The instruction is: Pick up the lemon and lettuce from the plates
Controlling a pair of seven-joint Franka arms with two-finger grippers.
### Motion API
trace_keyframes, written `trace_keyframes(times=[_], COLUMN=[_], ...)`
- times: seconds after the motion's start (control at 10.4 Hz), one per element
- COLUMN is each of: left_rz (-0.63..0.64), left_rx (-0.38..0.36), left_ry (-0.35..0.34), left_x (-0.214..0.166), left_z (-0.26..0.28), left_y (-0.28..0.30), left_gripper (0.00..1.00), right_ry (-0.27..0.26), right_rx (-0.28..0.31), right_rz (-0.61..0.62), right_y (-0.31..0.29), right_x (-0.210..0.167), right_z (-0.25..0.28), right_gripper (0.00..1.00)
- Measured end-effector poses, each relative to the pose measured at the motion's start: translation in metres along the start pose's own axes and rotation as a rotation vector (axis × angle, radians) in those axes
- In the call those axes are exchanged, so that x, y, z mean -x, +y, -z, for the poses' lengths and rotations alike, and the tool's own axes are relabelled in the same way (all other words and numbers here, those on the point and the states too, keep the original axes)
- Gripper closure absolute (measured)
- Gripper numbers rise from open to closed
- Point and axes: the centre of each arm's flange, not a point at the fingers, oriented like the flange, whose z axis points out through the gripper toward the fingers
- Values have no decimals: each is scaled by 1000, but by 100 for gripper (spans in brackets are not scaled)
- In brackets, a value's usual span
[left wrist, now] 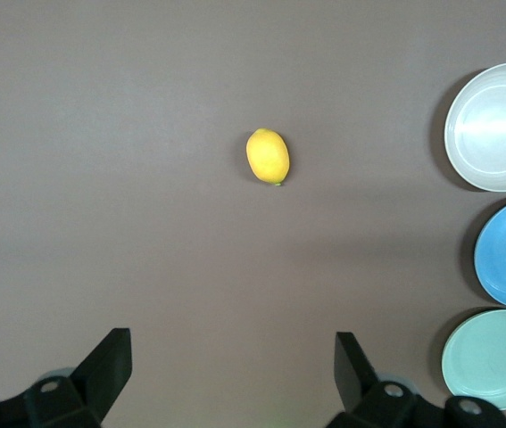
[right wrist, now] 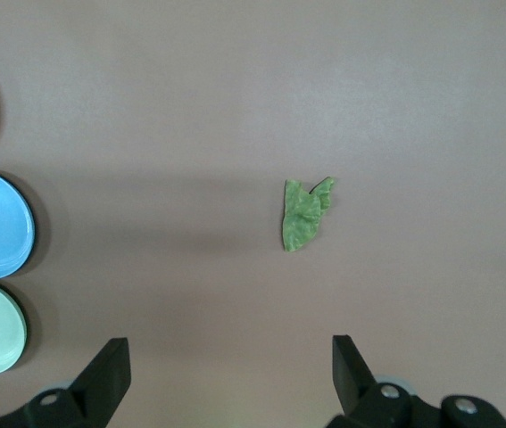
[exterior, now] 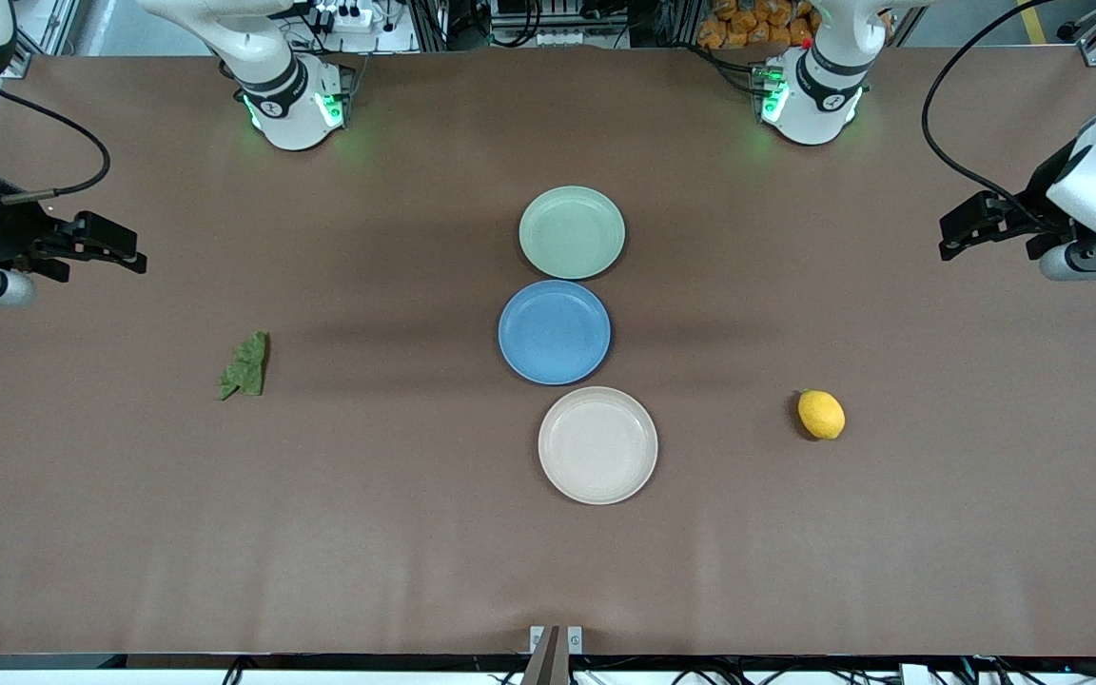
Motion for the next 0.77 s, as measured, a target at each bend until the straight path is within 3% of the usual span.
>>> trace_keyframes(times=[0.77], left_rz=[0], left_rx=[0], left_ry=[0], left_x=[0], left_z=[0], left_y=[0], left_gripper=[0], right_ry=[-6], right_rx=[0], right_rz=[-11], right_y=[6], right_x=[1], right_z=[0], right_gripper=[0])
